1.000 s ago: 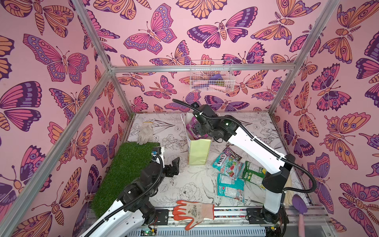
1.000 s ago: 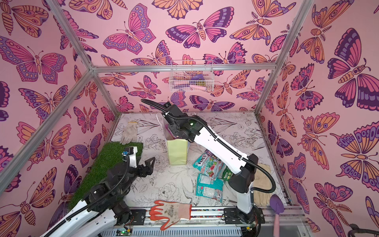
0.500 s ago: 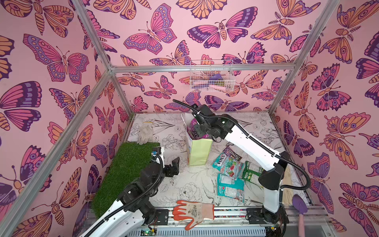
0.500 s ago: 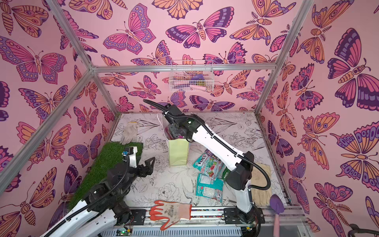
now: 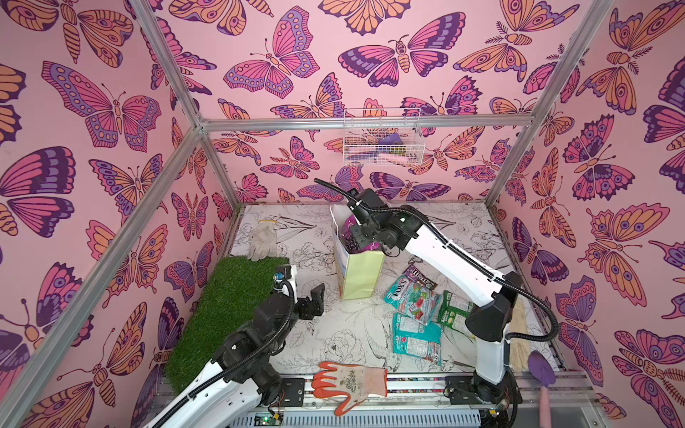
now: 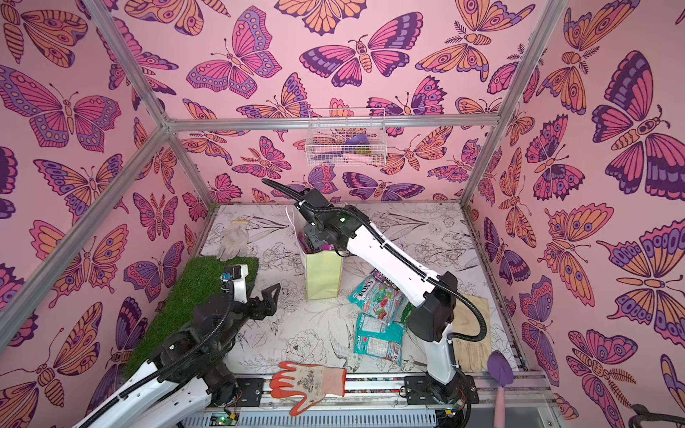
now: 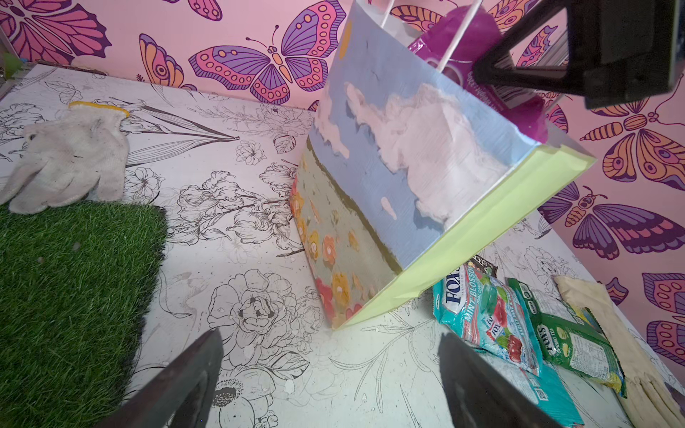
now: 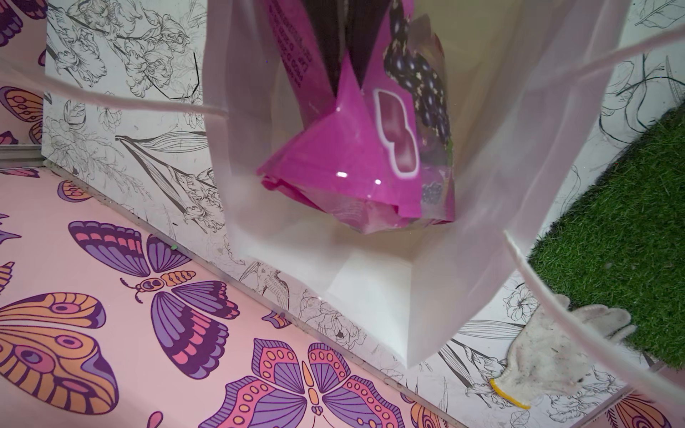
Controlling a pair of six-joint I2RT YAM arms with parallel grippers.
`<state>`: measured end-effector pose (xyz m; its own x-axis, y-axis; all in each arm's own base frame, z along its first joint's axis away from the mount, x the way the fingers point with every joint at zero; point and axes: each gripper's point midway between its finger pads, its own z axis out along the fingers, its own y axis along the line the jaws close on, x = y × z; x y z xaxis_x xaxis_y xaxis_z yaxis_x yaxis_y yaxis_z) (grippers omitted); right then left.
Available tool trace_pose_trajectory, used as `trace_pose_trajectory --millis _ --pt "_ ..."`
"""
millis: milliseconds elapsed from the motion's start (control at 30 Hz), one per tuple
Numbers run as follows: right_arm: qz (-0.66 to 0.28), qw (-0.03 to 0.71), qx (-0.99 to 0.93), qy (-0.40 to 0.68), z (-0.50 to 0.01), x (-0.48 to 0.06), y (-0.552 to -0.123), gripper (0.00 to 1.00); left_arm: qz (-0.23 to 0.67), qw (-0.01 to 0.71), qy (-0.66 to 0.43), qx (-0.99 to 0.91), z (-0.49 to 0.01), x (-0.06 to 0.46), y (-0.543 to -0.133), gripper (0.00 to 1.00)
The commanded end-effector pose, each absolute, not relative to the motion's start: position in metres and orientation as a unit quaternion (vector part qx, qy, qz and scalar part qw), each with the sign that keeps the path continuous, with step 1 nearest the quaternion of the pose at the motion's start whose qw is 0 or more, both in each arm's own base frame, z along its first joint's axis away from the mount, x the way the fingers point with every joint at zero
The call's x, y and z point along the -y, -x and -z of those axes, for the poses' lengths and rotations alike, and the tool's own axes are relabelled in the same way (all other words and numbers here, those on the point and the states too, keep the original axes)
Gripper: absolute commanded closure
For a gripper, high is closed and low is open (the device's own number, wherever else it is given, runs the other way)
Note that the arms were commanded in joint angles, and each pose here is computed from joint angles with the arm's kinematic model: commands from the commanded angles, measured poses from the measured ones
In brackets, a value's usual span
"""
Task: Place the snacks into the paper bag
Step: Place the snack in the paper bag.
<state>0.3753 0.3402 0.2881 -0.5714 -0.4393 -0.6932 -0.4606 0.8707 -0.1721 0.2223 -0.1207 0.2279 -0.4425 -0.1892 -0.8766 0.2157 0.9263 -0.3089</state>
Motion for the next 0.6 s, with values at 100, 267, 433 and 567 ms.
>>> trace_pose_trajectory --millis 100,267,433,567 --pt "-0.039 0.407 -0.883 0.231 -0.3051 -0.3435 -0.3823 1.00 0.181 0.525 -0.005 -0.831 -0.2192 0.1160 -0.2203 0.07" --pt "-0.043 0.405 -0.883 0.231 -0.3042 -0.3450 -0.3821 1.00 0.180 0.525 -0.004 -0.832 -0.2176 0.1152 -0.2197 0.07" --pt "-0.047 0.403 -0.884 0.232 -0.3029 -0.3464 -0.3812 1.00 0.181 0.524 -0.004 -0.832 -0.2168 0.1151 -0.2195 0.07" --pt "-0.054 0.399 -0.885 0.232 -0.3005 -0.3495 -0.3804 1.00 0.181 0.524 -0.003 -0.832 -0.2165 0.1150 -0.2195 0.07"
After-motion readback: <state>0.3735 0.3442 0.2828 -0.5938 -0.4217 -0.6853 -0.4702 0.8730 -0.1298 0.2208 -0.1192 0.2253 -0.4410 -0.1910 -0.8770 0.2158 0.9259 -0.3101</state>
